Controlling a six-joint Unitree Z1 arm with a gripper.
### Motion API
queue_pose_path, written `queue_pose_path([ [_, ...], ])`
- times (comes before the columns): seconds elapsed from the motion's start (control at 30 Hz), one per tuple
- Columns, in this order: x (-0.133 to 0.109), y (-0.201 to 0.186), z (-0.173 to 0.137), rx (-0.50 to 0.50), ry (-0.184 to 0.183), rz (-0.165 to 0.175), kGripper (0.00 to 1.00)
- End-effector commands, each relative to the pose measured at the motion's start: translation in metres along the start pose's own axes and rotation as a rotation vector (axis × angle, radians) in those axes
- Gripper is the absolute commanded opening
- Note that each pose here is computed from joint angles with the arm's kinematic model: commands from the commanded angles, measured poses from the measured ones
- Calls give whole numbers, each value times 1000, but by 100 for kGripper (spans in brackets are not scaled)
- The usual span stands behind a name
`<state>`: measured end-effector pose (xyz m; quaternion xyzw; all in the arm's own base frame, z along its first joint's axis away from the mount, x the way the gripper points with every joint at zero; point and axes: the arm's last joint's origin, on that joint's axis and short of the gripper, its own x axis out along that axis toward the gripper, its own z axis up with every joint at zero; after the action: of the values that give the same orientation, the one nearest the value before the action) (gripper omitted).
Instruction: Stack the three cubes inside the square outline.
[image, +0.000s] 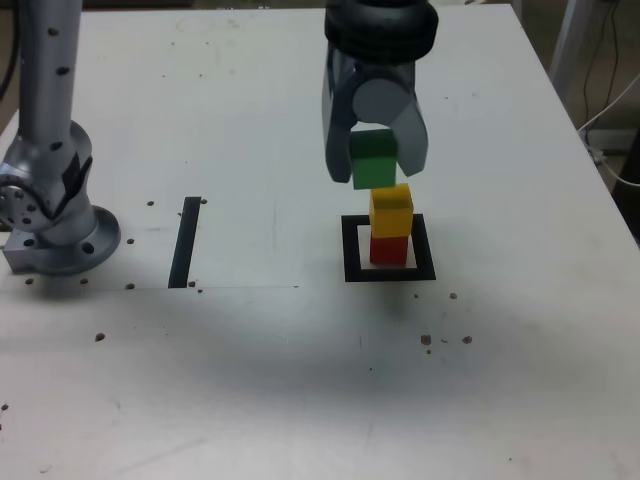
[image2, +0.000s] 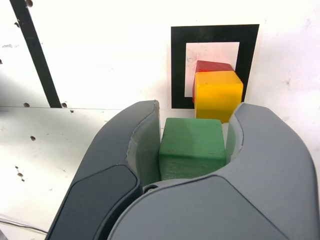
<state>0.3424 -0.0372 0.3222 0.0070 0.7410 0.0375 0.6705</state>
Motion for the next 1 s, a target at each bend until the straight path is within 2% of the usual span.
queue_pose_path([
  [0.0,3,-1,5,3,-2,1,10],
  [0.23,8,4,11,14,-4,5,11],
  [0.43,15,4,16,19,-10,6,15],
  [0.7,18,5,21,12,-30,1,17],
  [0.97,23,8,22,-4,-18,6,20],
])
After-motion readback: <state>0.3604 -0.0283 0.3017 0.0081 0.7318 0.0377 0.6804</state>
